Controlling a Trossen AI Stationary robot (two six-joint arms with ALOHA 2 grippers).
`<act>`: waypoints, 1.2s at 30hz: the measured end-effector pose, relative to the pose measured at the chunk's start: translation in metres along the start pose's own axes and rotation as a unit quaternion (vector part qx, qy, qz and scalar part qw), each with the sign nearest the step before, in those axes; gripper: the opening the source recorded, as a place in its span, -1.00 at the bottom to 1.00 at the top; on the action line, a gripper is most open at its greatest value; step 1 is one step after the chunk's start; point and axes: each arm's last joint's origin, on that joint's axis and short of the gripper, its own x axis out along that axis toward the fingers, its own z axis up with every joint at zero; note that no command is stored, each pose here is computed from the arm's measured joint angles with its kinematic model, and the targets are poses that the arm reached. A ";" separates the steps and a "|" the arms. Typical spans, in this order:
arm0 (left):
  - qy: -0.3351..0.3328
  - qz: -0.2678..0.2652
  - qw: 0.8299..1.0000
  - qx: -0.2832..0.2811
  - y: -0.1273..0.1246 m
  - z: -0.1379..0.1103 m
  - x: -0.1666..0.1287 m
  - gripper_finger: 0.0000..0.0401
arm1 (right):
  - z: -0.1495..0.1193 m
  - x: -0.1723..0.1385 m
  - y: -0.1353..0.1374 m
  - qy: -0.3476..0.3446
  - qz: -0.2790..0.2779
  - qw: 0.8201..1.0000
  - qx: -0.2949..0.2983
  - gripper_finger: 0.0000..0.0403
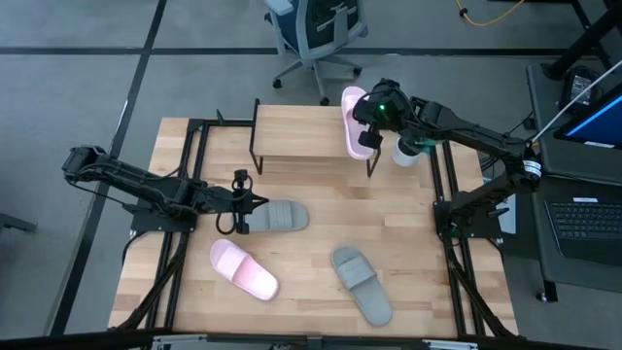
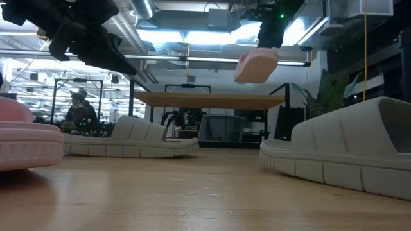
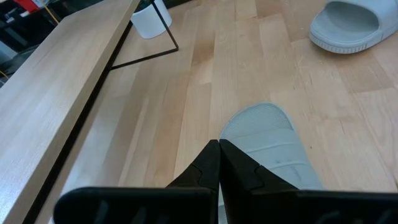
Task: Pick and place slides into the shelf
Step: Put the top pink slipper on the shelf
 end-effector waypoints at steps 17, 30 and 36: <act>0.000 0.000 1.000 0.000 0.000 0.000 0.000 -1.00 | -0.003 0.004 -0.004 -0.001 0.010 1.000 -0.006 -0.97; -0.005 0.001 1.000 -0.002 0.000 0.001 0.000 -1.00 | -0.015 0.020 0.001 0.009 0.021 1.000 -0.001 -0.97; -0.005 0.001 1.000 -0.002 0.000 0.001 0.000 -1.00 | -0.015 0.021 0.002 0.003 0.018 1.000 0.003 -0.97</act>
